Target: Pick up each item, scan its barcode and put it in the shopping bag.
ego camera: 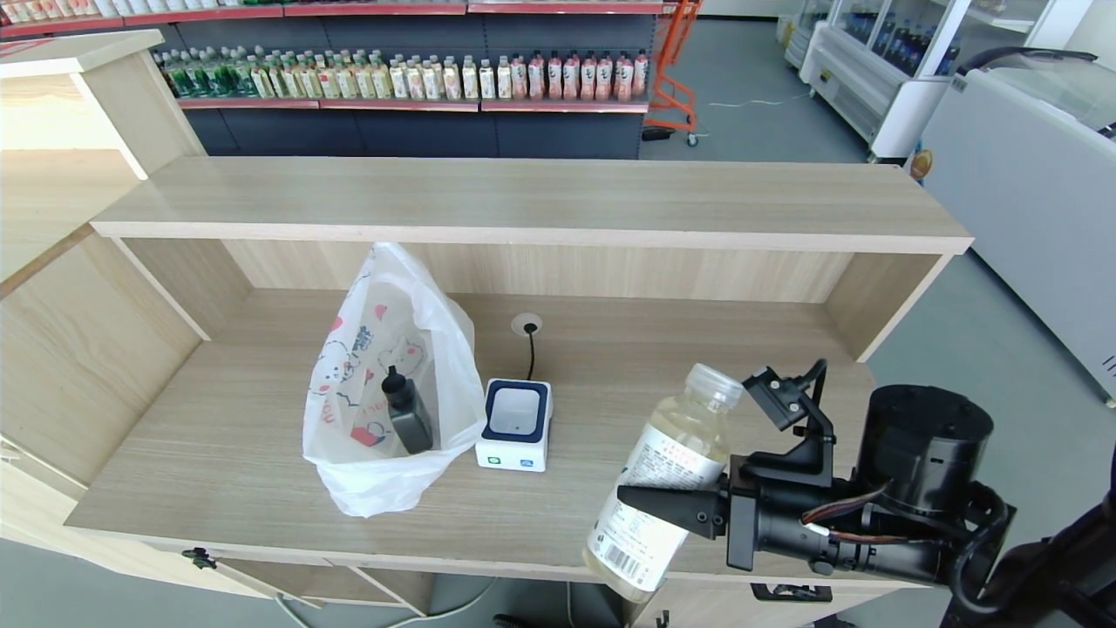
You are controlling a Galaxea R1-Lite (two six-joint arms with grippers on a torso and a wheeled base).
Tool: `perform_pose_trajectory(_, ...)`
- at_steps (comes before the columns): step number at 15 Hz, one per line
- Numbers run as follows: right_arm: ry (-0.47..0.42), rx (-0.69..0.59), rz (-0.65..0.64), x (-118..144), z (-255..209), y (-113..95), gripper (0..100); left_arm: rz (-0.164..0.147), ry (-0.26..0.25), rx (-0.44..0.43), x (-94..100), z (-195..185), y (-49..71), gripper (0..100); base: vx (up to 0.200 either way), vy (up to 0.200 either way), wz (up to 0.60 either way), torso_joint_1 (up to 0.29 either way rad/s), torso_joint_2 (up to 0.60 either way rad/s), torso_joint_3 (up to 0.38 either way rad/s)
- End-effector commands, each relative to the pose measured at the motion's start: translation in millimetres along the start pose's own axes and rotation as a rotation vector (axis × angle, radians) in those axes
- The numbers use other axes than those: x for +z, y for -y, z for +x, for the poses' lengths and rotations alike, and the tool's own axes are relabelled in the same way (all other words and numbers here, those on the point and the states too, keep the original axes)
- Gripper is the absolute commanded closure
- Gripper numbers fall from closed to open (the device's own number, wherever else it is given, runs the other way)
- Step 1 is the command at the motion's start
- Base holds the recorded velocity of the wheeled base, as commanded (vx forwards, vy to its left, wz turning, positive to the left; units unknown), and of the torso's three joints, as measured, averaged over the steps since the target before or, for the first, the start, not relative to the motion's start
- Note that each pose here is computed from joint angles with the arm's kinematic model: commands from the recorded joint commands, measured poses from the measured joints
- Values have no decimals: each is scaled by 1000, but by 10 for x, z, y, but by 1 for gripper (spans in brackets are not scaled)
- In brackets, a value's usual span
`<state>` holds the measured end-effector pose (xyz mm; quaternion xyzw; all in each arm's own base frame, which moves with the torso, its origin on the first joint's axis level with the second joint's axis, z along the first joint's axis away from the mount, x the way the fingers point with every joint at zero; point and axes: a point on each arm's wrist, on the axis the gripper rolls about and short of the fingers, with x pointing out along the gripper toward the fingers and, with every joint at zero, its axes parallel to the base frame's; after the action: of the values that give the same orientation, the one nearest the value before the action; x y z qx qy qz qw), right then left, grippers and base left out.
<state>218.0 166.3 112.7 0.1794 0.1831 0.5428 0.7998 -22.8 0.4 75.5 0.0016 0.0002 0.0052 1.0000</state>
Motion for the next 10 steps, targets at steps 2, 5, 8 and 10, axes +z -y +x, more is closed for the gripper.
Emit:
perform_pose_trajectory(2, -4, 0, 2, -8, 2, 1, 100, 0, 0, 0, 0, 0, 0, 0, 0, 0, 0, 0, 0, 0)
perform_pose_trajectory(5, -7, -2, 4, -16, -2, 2, 100, 0, 0, 0, 0, 0, 0, 0, 0, 0, 0, 0, 0, 0)
perform_pose_trajectory(8, -2, 1, 0, -2, -15, -15, 100, 0, 0, 0, 0, 0, 0, 0, 0, 0, 0, 0, 0, 0)
perform_pose_trajectory(10, -1, -2, 0, -6, -38, -20, 100, 0, 0, 0, 0, 0, 0, 0, 0, 0, 0, 0, 0, 0)
